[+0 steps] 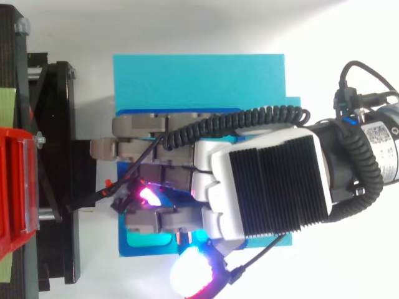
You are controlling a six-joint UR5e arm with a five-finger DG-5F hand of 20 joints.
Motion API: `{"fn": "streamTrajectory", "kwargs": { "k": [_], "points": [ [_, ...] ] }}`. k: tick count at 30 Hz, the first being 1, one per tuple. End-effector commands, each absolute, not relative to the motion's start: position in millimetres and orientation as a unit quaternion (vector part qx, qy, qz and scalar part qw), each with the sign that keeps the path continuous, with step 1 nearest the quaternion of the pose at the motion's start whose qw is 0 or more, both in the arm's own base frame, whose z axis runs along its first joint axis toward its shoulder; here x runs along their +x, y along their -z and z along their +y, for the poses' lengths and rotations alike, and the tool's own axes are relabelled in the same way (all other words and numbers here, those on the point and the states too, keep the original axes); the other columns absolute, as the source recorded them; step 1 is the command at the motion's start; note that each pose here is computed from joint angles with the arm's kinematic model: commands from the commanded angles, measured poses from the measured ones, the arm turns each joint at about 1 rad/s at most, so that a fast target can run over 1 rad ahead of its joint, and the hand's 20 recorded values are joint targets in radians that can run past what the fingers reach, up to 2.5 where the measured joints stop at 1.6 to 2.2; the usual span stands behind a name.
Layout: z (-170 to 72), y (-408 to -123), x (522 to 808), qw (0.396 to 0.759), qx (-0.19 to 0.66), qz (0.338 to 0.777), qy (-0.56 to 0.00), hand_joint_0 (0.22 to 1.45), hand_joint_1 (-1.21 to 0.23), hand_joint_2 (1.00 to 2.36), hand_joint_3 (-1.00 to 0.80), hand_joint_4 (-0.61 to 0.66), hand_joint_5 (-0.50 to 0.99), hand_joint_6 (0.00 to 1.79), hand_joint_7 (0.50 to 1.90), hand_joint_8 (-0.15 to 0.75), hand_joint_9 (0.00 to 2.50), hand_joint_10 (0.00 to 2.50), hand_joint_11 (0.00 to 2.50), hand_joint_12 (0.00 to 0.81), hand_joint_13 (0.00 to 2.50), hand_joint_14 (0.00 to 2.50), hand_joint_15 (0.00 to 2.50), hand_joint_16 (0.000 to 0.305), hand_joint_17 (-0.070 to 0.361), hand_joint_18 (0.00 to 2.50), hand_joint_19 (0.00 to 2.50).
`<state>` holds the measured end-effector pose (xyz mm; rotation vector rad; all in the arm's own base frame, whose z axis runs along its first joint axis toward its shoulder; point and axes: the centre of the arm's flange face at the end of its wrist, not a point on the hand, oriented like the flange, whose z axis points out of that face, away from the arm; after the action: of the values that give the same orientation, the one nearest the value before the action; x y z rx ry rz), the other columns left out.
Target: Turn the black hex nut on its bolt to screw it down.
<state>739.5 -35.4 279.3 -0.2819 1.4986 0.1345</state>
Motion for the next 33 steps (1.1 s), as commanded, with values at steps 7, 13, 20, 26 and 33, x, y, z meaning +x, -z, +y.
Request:
{"fn": "streamTrajectory", "kwargs": {
  "k": [7, 13, 20, 26, 33],
  "points": [
    [-60.6, -278.1, 736.5, 0.719, -0.126, 0.683, -0.044, 0.48, -0.18, 1.0, -0.5, 0.15, -0.05, 0.68, 1.15, 0.254, 0.85, 0.01, 0.18, 0.306, 0.44, 0.0, 0.0, 0.049, 0.109, 0.34, 0.17],
    [-75.2, -278.5, 735.6, 0.723, -0.13, 0.677, -0.046, 0.45, -0.12, 1.0, -0.5, 0.15, -0.05, 0.69, 1.14, 0.263, 0.86, 0.01, 0.17, 0.319, 0.45, 0.0, 0.0, 0.052, 0.116, 0.35, 0.18],
    [-97.4, -285.7, 736.8, 0.743, -0.132, 0.655, -0.043, 0.45, -0.11, 1.0, -0.5, 0.17, -0.04, 0.67, 1.15, 0.261, 0.87, 0.01, 0.17, 0.321, 0.47, 0.0, 0.0, 0.052, 0.117, 0.38, 0.19],
    [-90.9, -289.6, 740.1, 0.754, -0.139, 0.64, -0.052, 0.45, -0.12, 1.0, -0.5, 0.18, -0.04, 0.57, 1.25, 0.253, 0.86, 0.01, 0.15, 0.317, 0.47, 0.0, 0.0, 0.052, 0.117, 0.38, 0.19],
    [-62.2, -293.8, 746.9, 0.764, -0.13, 0.628, -0.076, 0.45, -0.1, 1.0, -0.5, 0.2, -0.04, 0.5, 1.3, 0.245, 0.84, 0.01, 0.14, 0.312, 0.46, 0.0, 0.0, 0.051, 0.115, 0.37, 0.19]
  ]
}}
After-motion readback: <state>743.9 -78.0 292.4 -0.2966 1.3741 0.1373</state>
